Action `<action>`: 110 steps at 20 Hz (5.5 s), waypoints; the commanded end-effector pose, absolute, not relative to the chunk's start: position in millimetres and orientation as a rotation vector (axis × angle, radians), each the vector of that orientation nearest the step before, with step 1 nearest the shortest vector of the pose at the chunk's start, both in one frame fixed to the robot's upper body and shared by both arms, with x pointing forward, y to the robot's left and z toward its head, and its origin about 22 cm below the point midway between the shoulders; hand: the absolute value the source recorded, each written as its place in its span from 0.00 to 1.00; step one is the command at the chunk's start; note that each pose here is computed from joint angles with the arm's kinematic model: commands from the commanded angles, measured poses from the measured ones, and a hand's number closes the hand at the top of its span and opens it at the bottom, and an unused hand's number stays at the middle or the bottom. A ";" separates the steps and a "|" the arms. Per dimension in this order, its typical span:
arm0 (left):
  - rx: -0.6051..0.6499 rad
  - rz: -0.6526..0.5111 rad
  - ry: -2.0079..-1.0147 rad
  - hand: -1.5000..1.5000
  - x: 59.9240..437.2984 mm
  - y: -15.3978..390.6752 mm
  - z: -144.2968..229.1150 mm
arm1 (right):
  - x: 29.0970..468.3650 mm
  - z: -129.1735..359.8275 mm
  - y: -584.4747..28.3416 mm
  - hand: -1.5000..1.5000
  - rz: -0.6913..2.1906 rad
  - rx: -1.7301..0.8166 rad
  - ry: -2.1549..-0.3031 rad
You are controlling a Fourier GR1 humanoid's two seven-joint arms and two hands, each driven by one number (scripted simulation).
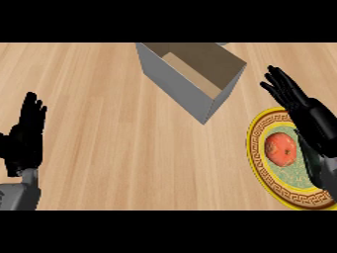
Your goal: Pick the eggplant from the plate and place it in the cardboard box
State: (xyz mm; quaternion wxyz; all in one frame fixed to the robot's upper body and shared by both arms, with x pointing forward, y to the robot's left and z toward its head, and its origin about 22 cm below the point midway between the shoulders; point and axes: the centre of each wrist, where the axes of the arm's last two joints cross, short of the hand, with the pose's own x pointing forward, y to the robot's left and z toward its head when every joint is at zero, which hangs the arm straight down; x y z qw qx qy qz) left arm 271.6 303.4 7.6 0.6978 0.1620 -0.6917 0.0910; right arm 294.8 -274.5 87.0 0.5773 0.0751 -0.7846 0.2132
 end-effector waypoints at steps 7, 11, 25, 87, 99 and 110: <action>0.406 -0.109 -1.511 0.50 265.2 302.6 4.0 | 294.1 87.8 -411.0 0.00 0.471 -0.502 -1.434; 0.385 -0.202 -1.467 0.50 258.0 298.3 2.6 | 296.4 34.4 -411.9 0.00 -0.221 -0.509 -1.421; 0.362 -0.210 -1.444 0.50 247.6 284.3 5.2 | 279.7 110.2 -478.2 0.00 0.589 -0.525 -1.084; 0.371 -0.203 -1.446 0.50 250.4 280.3 20.8 | 298.4 36.8 -394.4 0.00 0.918 -0.339 -0.580; 0.383 -0.212 -1.437 0.50 240.1 283.6 1.9 | 278.2 11.0 -373.3 1.00 0.980 -0.595 -0.758; 0.327 -0.228 -1.455 0.50 238.9 267.4 8.3 | 354.8 94.0 -373.1 1.00 1.195 -1.040 -1.137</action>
